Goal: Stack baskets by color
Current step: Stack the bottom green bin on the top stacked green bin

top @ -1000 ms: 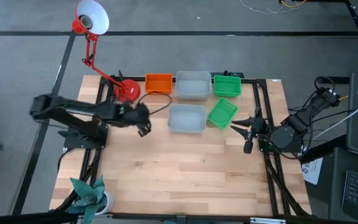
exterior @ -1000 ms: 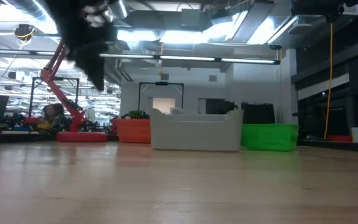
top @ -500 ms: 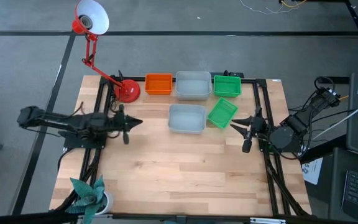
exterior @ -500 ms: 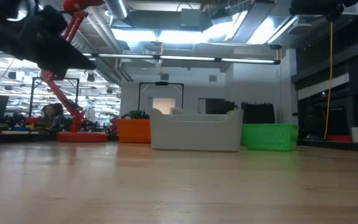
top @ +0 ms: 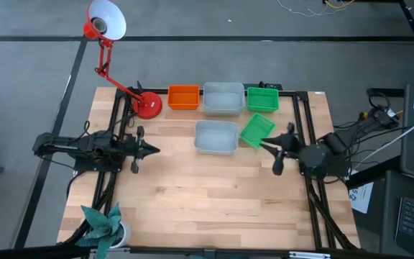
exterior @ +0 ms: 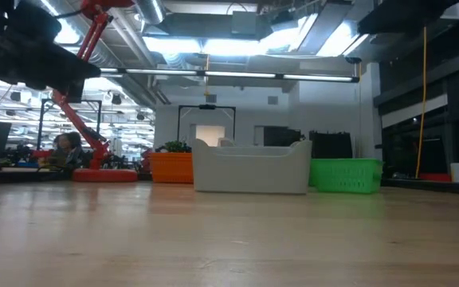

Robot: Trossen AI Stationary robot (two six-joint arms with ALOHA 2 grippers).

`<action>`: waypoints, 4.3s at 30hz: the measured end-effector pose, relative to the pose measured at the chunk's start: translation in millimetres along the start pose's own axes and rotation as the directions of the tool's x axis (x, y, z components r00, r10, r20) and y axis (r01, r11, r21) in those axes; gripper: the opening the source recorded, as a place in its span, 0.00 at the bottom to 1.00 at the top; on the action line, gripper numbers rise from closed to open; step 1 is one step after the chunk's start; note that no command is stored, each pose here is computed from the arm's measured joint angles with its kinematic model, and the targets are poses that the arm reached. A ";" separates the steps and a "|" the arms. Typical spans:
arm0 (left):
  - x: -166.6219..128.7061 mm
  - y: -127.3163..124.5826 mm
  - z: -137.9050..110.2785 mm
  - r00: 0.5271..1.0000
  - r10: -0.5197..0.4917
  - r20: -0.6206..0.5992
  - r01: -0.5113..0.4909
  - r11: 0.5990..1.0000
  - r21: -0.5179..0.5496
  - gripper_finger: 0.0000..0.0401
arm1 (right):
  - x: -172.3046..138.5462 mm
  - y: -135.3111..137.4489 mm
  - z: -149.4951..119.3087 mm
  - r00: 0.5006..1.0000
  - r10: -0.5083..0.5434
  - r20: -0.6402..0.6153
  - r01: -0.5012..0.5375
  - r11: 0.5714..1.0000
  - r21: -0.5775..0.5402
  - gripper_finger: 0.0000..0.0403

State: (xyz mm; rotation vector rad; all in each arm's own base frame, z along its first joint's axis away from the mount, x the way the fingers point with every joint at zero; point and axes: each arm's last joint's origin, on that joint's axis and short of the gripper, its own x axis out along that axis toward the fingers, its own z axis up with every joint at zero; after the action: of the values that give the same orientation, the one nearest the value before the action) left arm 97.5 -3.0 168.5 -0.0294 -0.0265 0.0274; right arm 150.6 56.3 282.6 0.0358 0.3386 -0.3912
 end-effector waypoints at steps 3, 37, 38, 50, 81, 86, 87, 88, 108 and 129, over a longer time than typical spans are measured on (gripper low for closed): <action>1.6 1.5 -2.0 1.000 0.018 -0.025 -0.019 1.000 -0.010 0.00 | 14.1 -4.2 -1.2 0.998 -0.016 -0.053 0.015 1.000 -0.014 0.21; 1.7 2.2 -2.3 0.999 0.026 -0.028 -0.025 0.999 0.041 0.00 | 51.7 -2.1 -33.1 0.913 0.005 -0.408 -0.085 0.980 -0.179 0.49; 1.7 2.2 -2.3 0.999 0.026 -0.028 -0.025 0.999 0.041 0.00 | 53.0 -2.0 -37.7 0.895 -0.009 -0.447 -0.088 0.977 -0.194 0.49; 1.7 2.2 -2.3 0.999 0.026 -0.028 -0.025 0.999 0.041 0.00 | 71.1 1.8 -66.5 0.773 -0.160 -0.614 -0.216 0.844 -0.492 0.49; 1.8 2.2 -2.4 0.999 0.027 -0.028 -0.026 0.999 0.041 0.00 | 118.4 -25.6 -97.1 0.549 -0.226 -0.805 -0.109 0.935 -0.337 0.33; 1.8 2.2 -2.4 0.999 0.027 -0.028 -0.025 0.999 0.041 0.00 | 119.5 -24.9 -96.6 0.558 -0.216 -0.801 -0.063 0.952 -0.300 0.24; 1.8 2.2 -2.4 0.999 0.027 -0.028 -0.025 0.999 0.041 0.00 | 120.1 -24.6 -96.2 0.564 -0.213 -0.798 -0.054 0.955 -0.293 0.22; 1.8 2.2 -2.4 0.999 0.027 -0.028 -0.026 0.999 0.041 0.00 | 120.6 -24.3 -95.9 0.569 -0.210 -0.795 -0.041 0.958 -0.283 0.21; 1.8 2.2 -2.5 0.999 0.027 -0.029 -0.025 0.999 0.042 0.00 | 124.5 -17.0 -40.5 0.621 -0.268 -0.737 -0.020 0.934 -0.356 0.00; 1.8 2.2 -2.4 0.999 0.027 -0.029 -0.025 0.999 0.042 0.00 | 137.2 -188.6 83.1 0.674 -0.308 -0.672 0.082 0.935 -0.346 0.00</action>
State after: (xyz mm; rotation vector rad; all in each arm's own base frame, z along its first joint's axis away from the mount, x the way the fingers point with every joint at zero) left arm 99.3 -0.9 166.0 0.0111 0.0035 0.0534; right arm 224.5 -176.8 321.4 -0.1445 1.2001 -0.5332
